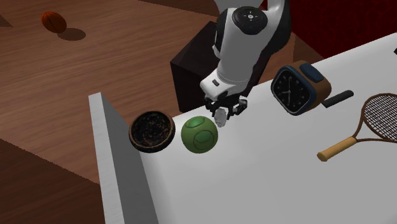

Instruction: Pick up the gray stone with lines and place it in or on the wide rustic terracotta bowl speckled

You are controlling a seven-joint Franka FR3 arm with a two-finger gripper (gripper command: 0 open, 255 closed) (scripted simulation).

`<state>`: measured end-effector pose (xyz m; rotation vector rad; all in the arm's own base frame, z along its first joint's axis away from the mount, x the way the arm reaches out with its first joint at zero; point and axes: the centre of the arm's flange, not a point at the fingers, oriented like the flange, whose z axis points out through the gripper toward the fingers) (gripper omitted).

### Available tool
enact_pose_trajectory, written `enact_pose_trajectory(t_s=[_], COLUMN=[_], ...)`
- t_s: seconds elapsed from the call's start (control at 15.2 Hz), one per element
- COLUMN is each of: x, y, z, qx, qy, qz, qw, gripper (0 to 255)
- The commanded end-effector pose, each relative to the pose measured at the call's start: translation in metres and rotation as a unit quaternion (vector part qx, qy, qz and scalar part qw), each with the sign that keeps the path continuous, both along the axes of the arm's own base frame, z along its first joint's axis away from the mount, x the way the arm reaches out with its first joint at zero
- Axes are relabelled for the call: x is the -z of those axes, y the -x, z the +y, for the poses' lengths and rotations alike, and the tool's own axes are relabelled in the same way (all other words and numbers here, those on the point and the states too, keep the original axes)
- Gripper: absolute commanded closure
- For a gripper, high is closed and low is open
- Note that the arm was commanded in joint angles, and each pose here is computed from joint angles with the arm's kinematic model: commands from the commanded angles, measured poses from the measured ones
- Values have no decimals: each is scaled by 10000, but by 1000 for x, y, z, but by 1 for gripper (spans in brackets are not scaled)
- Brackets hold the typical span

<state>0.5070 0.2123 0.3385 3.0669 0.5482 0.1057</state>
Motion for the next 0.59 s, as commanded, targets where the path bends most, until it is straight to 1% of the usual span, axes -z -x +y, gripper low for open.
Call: enact_pose_trajectory(t_s=[0.0, 0.53], x=[-2, -5], y=[-16, -73], z=[-22, -110], qx=[-7, -7], qy=[1, 1], qz=[0, 0], qw=[10000, 10000], gripper=[255, 255])
